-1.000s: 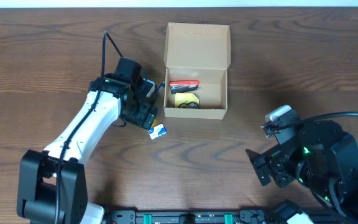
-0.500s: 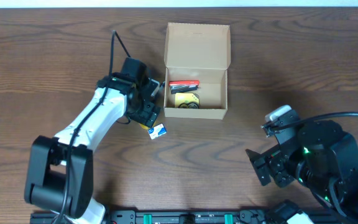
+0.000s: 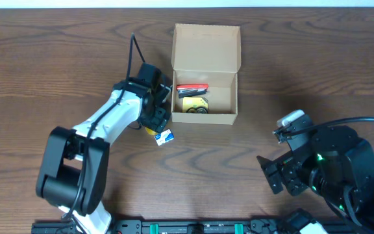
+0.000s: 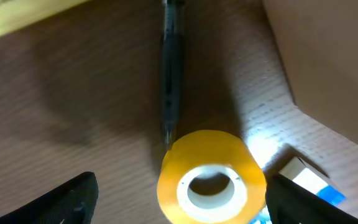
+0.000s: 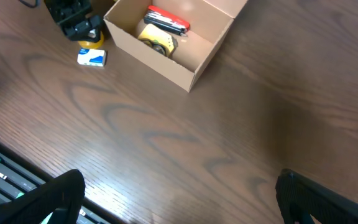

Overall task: Pack container
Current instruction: 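Close the left gripper on the yellow tape roll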

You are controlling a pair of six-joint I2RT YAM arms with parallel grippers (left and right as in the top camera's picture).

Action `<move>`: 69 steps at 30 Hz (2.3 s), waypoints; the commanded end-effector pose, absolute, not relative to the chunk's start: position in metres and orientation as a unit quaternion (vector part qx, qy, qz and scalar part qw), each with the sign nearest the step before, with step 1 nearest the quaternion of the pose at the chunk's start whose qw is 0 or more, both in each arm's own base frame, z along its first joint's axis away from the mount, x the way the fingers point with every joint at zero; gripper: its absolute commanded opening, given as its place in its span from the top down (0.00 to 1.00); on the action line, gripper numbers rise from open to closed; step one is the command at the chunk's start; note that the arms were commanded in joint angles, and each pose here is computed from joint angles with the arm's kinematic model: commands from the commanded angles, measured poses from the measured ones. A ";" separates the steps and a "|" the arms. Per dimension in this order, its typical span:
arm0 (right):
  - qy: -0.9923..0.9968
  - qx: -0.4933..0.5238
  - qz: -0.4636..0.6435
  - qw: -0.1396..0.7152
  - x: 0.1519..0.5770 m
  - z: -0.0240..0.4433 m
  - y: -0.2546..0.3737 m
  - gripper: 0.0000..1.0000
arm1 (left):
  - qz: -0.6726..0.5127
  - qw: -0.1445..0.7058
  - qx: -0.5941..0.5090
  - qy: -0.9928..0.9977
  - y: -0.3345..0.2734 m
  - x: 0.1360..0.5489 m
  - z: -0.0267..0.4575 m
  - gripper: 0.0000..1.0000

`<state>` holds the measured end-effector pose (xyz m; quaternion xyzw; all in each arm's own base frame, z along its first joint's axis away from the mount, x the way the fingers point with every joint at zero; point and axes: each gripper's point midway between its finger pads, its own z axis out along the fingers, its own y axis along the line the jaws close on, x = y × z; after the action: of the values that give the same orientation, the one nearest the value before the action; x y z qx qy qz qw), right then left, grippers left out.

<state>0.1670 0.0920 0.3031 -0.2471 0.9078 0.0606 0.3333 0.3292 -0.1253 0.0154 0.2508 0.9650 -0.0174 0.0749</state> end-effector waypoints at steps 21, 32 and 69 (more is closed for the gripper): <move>0.912 -0.231 0.055 0.335 0.169 0.303 0.087 0.01 | 0.005 0.051 0.214 0.975 -0.116 0.320 0.008 0.15; 0.912 -0.231 0.055 0.335 0.169 0.303 0.087 0.01 | 0.049 0.054 0.208 0.975 -0.101 0.324 0.009 0.16; 0.912 -0.231 0.055 0.335 0.169 0.303 0.087 0.01 | 0.010 0.036 0.180 0.983 -0.110 0.307 -0.004 0.32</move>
<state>0.1670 0.0920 0.3031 -0.2471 0.9078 0.0606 0.3333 0.3076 -0.1147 0.0008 0.1846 0.9820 -0.0015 0.0397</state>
